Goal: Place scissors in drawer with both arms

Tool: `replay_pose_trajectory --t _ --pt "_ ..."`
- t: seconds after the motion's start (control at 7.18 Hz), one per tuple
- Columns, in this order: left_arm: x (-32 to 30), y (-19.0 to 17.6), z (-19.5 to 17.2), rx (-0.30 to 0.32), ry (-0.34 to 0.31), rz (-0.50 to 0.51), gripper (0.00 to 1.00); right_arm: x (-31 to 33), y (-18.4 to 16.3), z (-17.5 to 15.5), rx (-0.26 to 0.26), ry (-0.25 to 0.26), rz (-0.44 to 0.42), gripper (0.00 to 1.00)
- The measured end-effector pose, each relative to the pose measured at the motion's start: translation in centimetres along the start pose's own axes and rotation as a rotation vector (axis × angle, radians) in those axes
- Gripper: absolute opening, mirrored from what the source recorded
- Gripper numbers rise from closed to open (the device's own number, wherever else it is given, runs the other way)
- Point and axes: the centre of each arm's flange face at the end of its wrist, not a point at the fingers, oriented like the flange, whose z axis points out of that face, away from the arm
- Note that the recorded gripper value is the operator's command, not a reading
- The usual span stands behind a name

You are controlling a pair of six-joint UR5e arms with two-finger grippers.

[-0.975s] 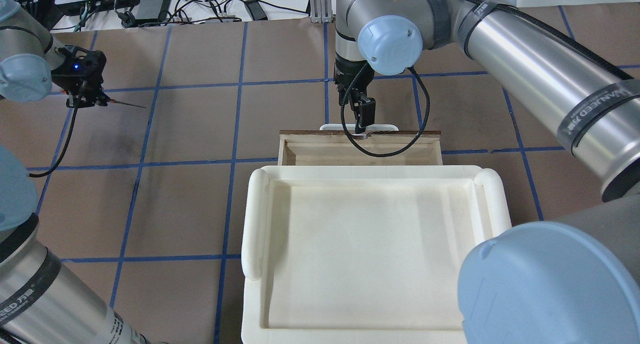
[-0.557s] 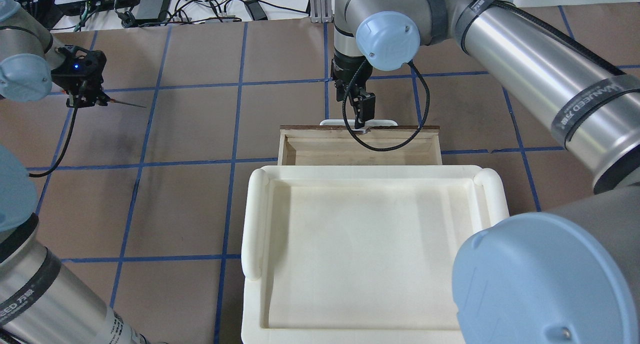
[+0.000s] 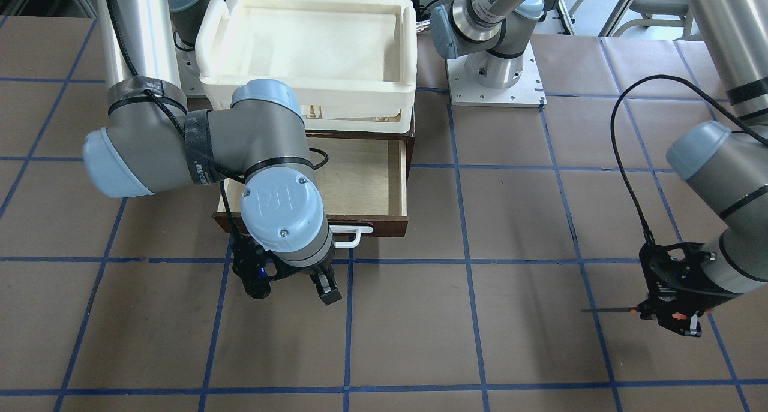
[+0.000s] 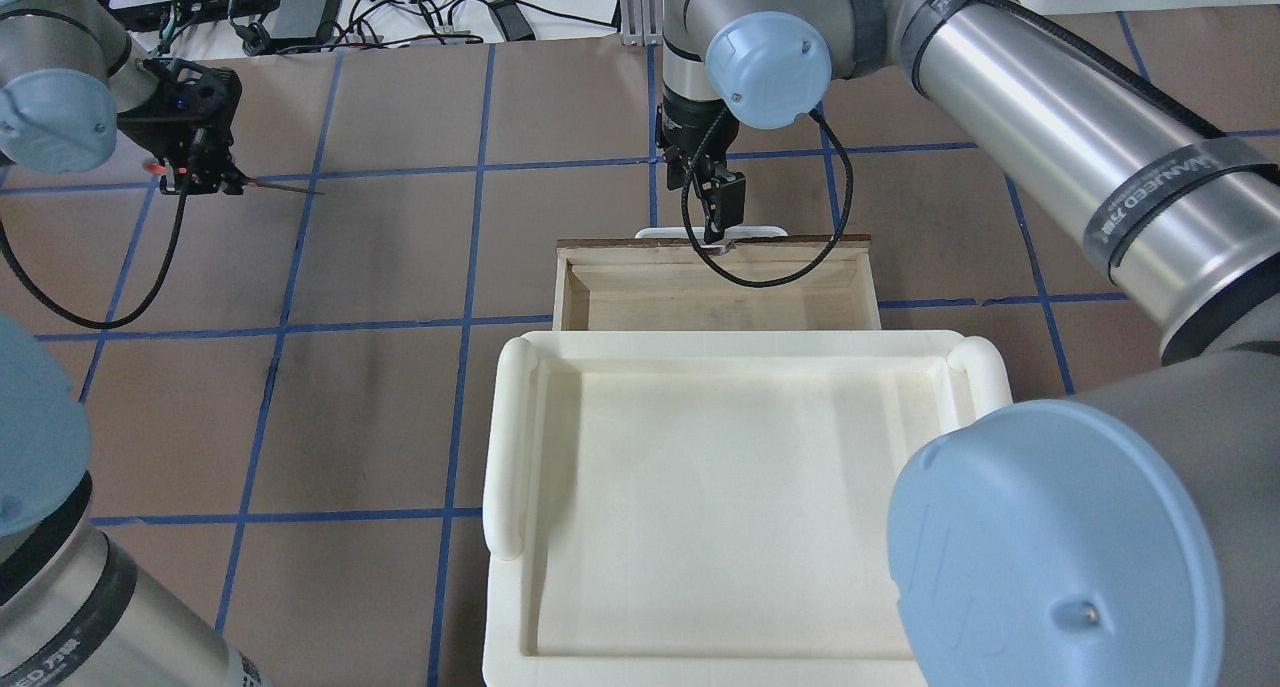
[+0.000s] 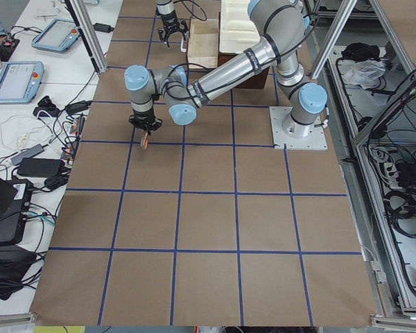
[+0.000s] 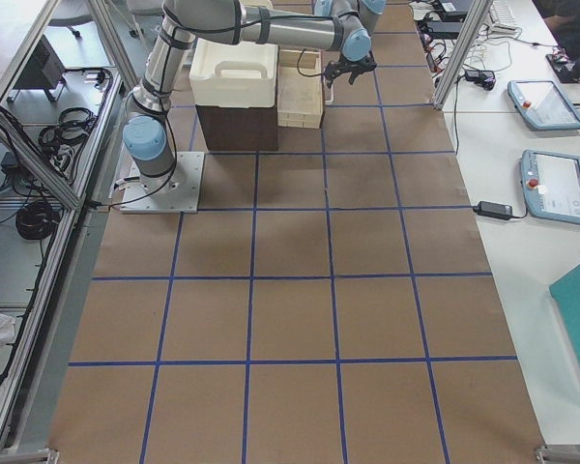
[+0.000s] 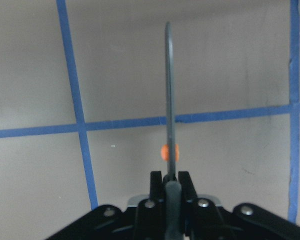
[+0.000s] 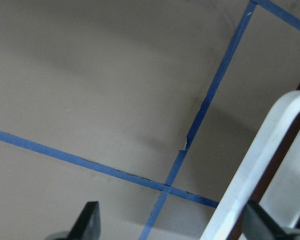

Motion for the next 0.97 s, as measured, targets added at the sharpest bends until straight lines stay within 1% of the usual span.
replay_pose_trajectory --t 0.56,0.97 --pt "1.0 -6.8 -4.4 0.016 0.036 -0.133 0.07 -0.8 -0.4 -0.2 0.001 -0.010 -0.010 1.00" --pt "1.4 -8.3 -5.3 0.019 0.046 -0.156 0.07 -1.7 -1.2 0.0 0.000 -0.015 -0.016 1.00"
